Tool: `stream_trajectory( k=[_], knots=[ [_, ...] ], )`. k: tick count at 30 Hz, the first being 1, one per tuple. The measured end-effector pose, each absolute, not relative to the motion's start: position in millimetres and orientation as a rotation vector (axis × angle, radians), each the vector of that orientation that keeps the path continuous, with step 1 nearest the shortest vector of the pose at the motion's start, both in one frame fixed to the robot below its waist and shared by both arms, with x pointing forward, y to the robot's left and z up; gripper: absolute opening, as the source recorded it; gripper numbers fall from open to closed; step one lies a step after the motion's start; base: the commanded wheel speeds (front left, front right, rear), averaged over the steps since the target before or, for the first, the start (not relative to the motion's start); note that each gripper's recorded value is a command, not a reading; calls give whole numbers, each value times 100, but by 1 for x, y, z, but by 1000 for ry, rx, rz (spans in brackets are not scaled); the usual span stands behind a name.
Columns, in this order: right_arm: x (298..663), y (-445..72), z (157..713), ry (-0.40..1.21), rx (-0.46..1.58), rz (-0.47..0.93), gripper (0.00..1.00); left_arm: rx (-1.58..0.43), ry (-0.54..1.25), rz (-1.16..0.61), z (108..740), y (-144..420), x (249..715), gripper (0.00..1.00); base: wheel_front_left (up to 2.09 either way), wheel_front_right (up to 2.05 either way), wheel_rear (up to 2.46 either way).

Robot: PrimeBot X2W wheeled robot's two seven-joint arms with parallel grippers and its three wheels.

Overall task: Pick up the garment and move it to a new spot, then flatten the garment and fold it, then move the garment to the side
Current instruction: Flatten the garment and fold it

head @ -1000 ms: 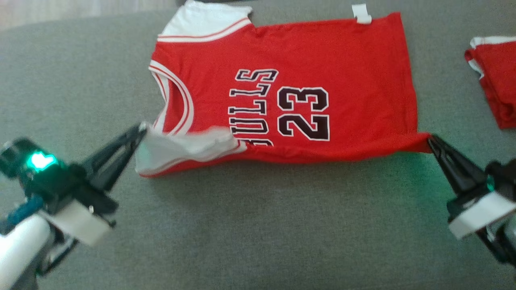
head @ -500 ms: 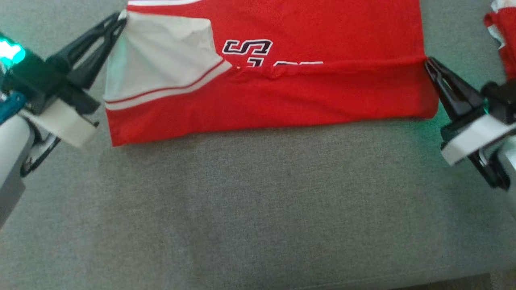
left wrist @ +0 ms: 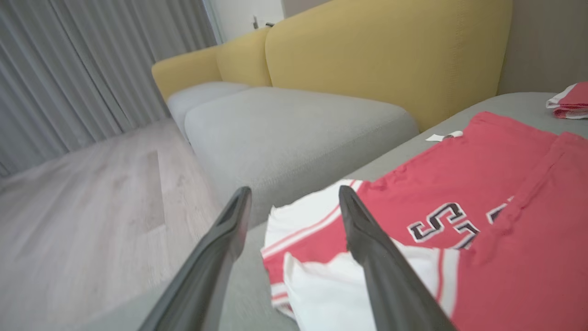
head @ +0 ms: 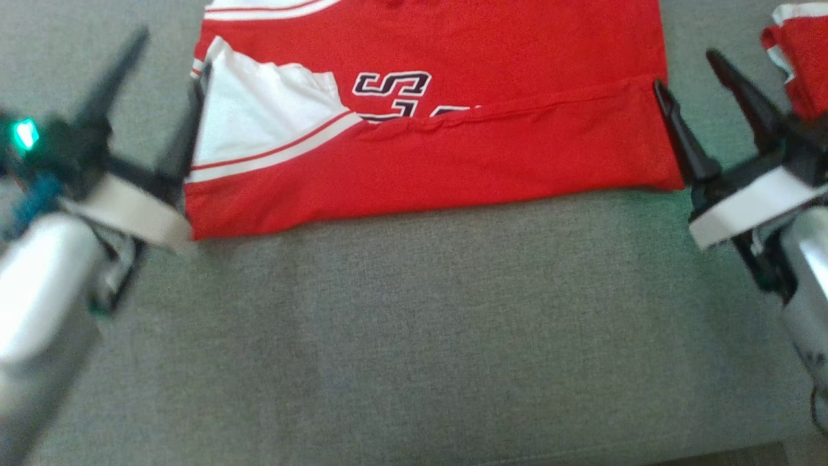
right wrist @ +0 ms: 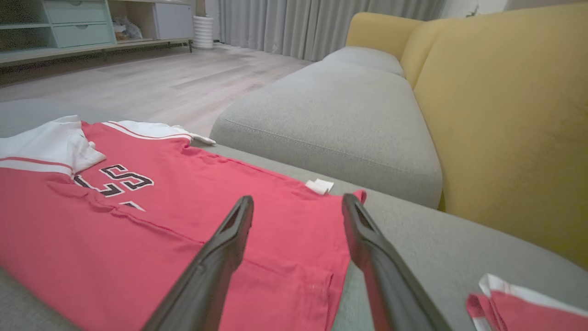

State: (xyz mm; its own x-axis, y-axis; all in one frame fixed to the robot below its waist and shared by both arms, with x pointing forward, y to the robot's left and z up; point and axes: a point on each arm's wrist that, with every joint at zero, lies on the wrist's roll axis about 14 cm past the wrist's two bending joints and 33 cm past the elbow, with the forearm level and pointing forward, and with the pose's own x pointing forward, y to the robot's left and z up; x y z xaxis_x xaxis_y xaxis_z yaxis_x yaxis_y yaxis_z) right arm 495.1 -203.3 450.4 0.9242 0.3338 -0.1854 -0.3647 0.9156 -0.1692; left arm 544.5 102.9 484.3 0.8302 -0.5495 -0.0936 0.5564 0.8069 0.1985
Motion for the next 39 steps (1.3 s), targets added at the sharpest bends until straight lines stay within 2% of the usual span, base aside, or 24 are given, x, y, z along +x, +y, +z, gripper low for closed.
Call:
stream_trajectory(
  k=[10, 18, 24, 26, 27, 35, 39],
  knots=[
    [455, -207, 453, 141, -110, 281, 100, -159, 409, -359, 394, 107, 447, 100, 0, 0, 0],
    [441, -210, 446, 163, -103, 266, 100, -154, 544, -197, 364, 133, 436, 100, 0, 0, 0],
    [442, -211, 442, 173, -105, 265, 100, -152, 619, -252, 355, 124, 431, 100, 0, 0, 0],
    [443, -209, 442, 173, -103, 267, 100, -148, 625, -270, 356, 122, 431, 70, 0, 0, 0],
    [443, -209, 442, 172, -103, 267, 100, -150, 627, -290, 357, 119, 429, 0, 0, 0, 0],
    [430, -223, 415, 273, -81, 204, 100, -140, 567, -344, 376, 114, 420, 0, 0, 0, 0],
    [418, -231, 392, 362, 24, 123, 100, -160, 505, -370, 395, 111, 420, 0, 0, 0, 0]
  ],
)
